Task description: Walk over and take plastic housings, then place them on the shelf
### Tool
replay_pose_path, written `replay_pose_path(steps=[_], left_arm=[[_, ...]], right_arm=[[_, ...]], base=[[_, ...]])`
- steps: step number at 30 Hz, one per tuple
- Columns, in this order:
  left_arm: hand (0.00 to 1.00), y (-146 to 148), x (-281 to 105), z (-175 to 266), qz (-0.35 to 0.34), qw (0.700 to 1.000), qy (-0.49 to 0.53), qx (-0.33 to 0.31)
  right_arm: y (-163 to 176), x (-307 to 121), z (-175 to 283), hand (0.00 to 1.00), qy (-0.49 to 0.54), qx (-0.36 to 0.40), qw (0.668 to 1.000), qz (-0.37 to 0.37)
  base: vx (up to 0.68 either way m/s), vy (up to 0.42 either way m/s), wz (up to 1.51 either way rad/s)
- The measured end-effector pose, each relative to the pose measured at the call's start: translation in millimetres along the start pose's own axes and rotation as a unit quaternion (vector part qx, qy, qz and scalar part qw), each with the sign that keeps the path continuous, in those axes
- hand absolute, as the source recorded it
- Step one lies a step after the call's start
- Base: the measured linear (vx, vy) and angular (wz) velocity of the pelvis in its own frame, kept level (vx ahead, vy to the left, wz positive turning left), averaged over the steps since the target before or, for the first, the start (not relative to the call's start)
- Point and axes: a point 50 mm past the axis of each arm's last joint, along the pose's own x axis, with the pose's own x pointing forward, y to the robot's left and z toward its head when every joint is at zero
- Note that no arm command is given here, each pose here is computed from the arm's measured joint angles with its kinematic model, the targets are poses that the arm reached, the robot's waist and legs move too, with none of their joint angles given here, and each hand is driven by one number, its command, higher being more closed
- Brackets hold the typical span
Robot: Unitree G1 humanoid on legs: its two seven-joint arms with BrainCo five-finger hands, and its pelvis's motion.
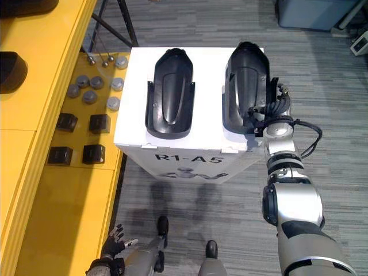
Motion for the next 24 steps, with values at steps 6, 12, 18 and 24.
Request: replay_pose_path(steps=[6,12,18,24], left_arm=[[0.00,-6,4,7,-0.009,1.000,-0.008,0.001],[0.00,-7,5,8,-0.008,1.000,-0.008,-0.005],[0.00,-8,7,9,-0.010,1.000,-0.007,-0.006],[0.00,-2,7,8,0.003,1.000,-0.004,-0.013]], right_arm=[[-9,2,-1,1.00,0.008,-0.004,1.000,-0.019],[-3,-3,-19,1.00,0.026,-0.011,1.000,-0.011],[12,-18,-39,1.00,0.014,-0.016,1.000,0.007],[25,-47,-59,1.00,-0.022,-0.013,0.999,0.022]], base=[[-0.03,0.006,0.00],[0.00,0.000,0.00],[0.00,0.000,0.00],[0.01,-0.001,-0.01]])
